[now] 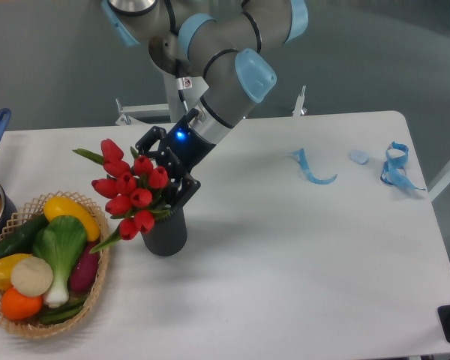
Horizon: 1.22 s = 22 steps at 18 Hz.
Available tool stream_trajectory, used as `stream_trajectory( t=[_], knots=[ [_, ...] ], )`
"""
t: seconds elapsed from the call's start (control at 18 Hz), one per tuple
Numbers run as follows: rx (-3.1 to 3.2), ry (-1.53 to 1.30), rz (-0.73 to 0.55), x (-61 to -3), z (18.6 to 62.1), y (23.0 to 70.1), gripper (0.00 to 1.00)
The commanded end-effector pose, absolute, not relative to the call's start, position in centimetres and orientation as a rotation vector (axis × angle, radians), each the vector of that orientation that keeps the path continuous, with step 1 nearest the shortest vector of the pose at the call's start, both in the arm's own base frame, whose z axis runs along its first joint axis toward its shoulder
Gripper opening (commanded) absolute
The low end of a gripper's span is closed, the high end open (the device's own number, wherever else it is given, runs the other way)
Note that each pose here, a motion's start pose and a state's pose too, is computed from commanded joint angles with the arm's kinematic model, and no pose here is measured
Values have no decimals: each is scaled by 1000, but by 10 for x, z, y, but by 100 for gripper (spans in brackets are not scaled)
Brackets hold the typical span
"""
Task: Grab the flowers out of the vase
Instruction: 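Close the gripper around the tulip stems just above the vase rim, then lift the gripped tulip bunch upward out of the black vase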
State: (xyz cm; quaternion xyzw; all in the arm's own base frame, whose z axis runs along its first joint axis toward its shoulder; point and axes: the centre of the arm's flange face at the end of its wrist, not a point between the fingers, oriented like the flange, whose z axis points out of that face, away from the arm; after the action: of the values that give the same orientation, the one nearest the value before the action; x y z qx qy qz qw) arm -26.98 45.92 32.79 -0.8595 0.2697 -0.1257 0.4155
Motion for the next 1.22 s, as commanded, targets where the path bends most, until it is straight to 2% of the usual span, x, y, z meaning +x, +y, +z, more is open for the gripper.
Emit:
stream_trajectory(
  t=[0.22, 0.56, 0.61, 0.94, 1.22],
  knots=[
    [-2159, 676, -312, -271, 329, 459, 47],
    [-2163, 661, -307, -277, 331, 456, 39],
    [-2163, 659, -306, -277, 332, 455, 36],
    [-2181, 579, -293, -292, 351, 454, 36],
    [-2187, 470, -276, -288, 394, 450, 36]
  ],
)
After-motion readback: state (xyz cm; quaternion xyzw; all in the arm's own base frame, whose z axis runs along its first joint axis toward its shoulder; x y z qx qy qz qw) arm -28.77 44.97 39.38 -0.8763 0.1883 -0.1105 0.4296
